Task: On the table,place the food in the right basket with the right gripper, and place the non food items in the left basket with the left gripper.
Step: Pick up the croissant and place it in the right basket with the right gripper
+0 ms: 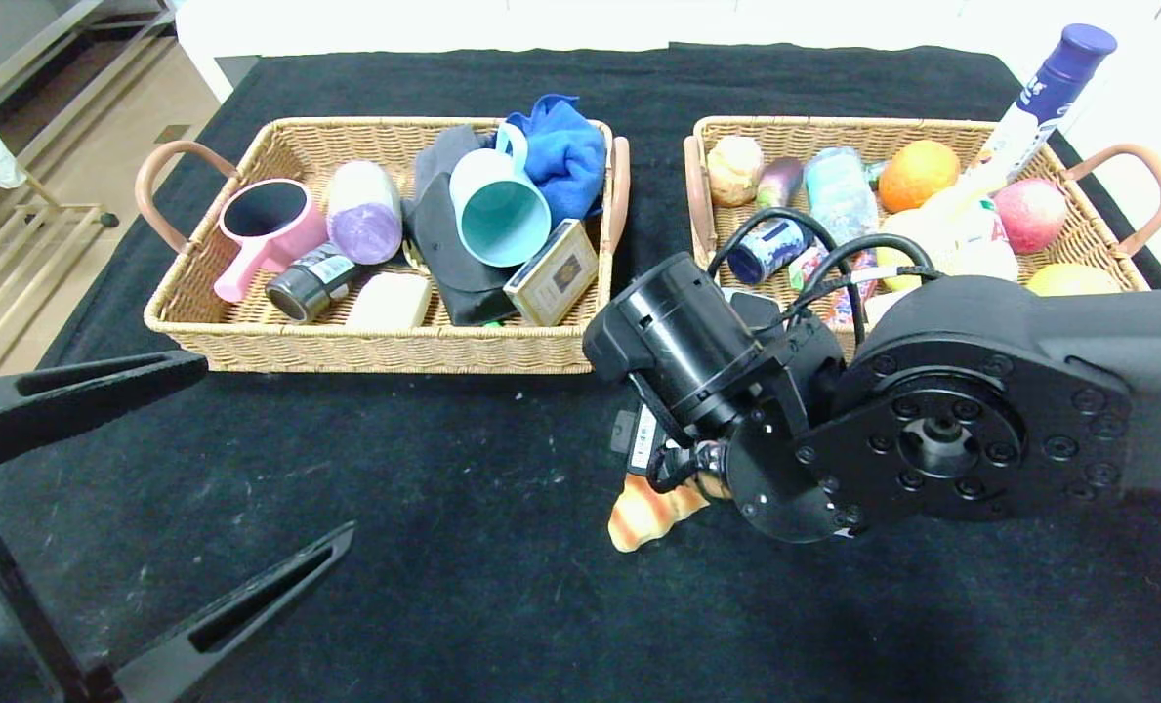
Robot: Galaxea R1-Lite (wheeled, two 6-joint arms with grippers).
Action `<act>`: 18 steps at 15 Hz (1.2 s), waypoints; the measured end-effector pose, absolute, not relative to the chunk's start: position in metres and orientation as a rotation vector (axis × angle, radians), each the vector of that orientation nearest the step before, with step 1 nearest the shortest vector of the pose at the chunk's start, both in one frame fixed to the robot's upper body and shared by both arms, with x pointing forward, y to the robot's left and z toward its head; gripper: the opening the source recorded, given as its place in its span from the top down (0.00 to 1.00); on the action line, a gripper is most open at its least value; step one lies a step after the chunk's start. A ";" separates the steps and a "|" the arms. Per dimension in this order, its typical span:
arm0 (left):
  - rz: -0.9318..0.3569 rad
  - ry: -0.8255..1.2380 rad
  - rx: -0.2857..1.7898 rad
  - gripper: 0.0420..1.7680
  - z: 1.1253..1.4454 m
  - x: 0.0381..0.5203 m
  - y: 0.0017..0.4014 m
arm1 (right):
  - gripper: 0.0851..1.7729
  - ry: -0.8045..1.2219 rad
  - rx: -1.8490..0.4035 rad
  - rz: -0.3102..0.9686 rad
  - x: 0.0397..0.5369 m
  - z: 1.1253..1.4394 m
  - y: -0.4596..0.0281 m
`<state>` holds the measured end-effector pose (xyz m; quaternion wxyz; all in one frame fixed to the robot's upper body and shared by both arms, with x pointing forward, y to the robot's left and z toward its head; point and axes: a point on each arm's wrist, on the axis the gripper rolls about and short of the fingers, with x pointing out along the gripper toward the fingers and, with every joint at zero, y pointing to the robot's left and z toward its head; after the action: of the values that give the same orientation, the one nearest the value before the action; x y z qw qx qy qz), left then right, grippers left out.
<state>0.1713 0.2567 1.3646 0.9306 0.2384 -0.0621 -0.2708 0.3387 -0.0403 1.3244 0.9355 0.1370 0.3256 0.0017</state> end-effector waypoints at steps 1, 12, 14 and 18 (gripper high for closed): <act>-0.555 -0.127 0.488 0.03 1.365 0.171 0.257 | 0.04 0.667 0.279 0.003 0.339 1.324 -0.040; -0.561 -0.125 0.491 0.03 1.364 0.171 0.257 | 0.56 0.676 0.272 -0.008 0.341 1.317 -0.038; -0.563 -0.123 0.493 0.03 1.363 0.171 0.257 | 0.56 0.677 0.271 -0.008 0.341 1.317 -0.038; -0.563 -0.122 0.494 0.03 1.363 0.171 0.256 | 0.56 0.677 0.269 -0.010 0.341 1.316 -0.038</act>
<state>0.1713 0.2565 1.3628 0.9289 0.2411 -0.0596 -0.2747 0.3408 -0.0378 1.3164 0.9344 0.1318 0.3309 -0.0049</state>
